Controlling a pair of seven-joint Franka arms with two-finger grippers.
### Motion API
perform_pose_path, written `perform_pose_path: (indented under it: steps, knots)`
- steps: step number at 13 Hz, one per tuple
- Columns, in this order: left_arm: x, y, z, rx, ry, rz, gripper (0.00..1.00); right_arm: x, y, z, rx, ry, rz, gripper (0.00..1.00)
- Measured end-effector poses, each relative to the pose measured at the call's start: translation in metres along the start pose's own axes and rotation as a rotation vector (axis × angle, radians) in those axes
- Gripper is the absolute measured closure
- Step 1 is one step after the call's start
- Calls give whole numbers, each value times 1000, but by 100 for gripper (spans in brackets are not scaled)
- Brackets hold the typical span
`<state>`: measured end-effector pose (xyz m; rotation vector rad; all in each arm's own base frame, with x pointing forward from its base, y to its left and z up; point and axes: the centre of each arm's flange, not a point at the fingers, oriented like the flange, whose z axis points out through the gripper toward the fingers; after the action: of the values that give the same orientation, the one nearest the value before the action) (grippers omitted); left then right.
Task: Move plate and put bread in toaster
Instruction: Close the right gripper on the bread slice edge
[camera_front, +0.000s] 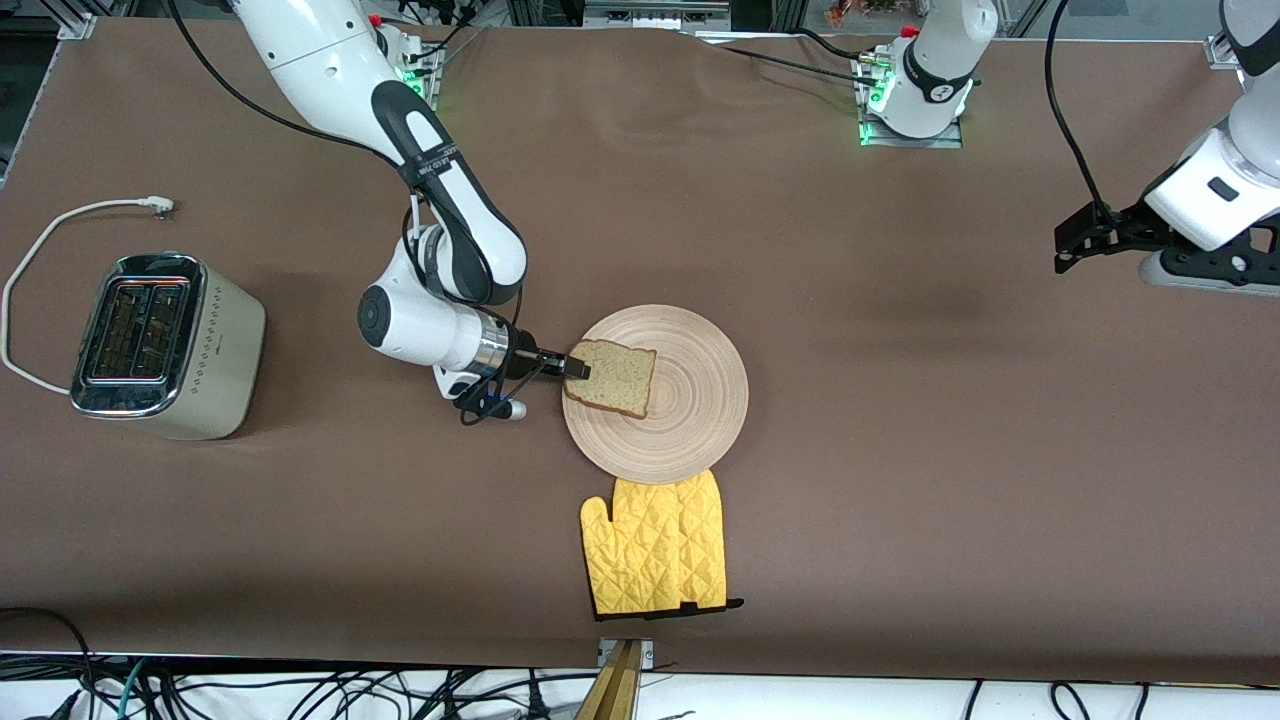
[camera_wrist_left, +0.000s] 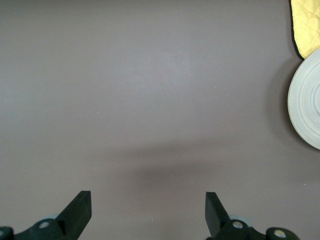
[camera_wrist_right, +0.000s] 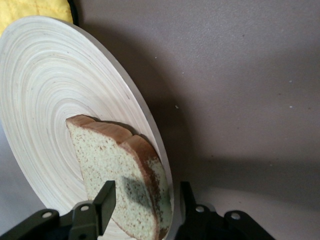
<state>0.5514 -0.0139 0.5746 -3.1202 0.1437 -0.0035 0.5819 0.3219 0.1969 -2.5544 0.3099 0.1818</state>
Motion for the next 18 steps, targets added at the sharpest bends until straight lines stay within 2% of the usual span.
perform_pose_path:
  steps: [8,18]
  knots:
    - [0,2,2,-15,-11,-1,0,-1,1,3,-28,-6,-30,40]
    - [-1,2,4,-16,-22,-1,0,-1,-10,-8,-19,0,-52,37]
